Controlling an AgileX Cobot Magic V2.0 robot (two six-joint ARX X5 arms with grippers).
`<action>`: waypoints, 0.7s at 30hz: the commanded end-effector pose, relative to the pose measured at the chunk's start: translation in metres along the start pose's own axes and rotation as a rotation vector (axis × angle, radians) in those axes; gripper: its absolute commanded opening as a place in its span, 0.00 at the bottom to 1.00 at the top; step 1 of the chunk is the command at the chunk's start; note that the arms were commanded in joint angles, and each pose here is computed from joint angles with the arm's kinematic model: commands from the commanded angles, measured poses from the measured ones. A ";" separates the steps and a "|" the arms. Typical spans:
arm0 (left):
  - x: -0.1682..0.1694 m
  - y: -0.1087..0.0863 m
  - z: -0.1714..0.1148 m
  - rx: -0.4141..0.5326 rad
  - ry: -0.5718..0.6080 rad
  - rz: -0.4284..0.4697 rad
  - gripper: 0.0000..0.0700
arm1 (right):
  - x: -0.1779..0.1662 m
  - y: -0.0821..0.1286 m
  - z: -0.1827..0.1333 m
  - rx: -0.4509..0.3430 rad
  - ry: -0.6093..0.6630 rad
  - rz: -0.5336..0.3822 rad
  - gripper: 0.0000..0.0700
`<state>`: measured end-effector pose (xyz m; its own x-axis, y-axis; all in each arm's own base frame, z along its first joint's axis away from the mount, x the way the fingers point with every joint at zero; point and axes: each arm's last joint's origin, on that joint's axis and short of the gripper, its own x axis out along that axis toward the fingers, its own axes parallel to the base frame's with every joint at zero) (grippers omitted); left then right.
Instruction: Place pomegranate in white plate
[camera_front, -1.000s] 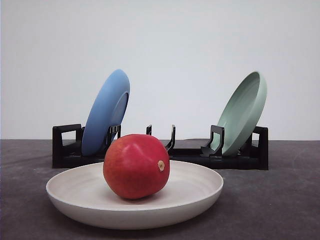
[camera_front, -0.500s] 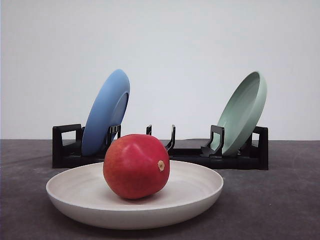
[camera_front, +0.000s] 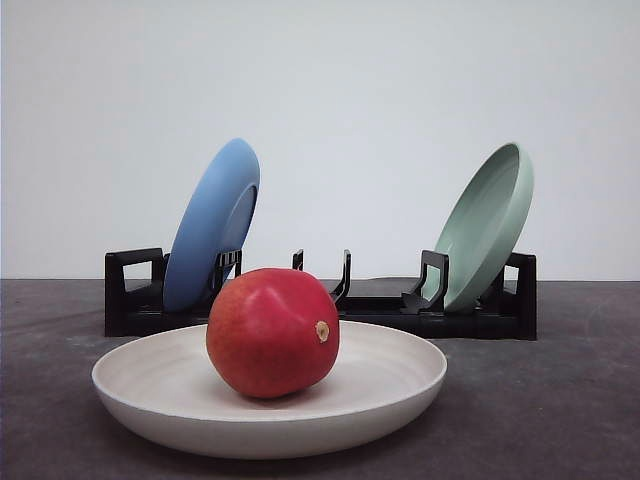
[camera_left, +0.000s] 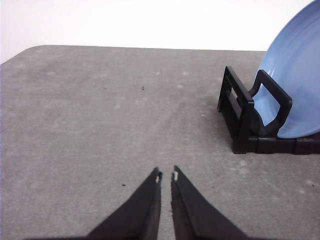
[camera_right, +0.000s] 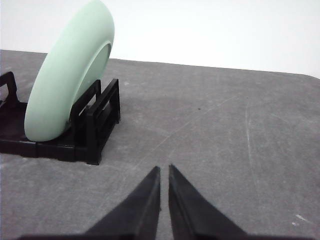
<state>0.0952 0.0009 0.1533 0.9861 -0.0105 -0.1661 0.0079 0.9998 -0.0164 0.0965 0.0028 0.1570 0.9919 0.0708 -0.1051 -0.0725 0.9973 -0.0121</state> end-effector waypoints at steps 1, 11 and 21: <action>0.001 0.000 -0.004 -0.001 0.012 0.003 0.03 | 0.000 0.000 0.000 0.014 -0.008 0.000 0.04; 0.001 0.000 -0.004 -0.001 0.012 0.003 0.03 | 0.000 0.000 0.000 0.014 -0.008 0.000 0.04; 0.001 0.000 -0.004 -0.001 0.012 0.003 0.03 | 0.000 0.000 0.000 0.014 -0.008 0.000 0.04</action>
<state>0.0952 0.0009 0.1532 0.9860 -0.0105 -0.1662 0.0079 0.9998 -0.0167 0.0965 0.0028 0.1570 0.9919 0.0708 -0.1051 -0.0725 0.9973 -0.0121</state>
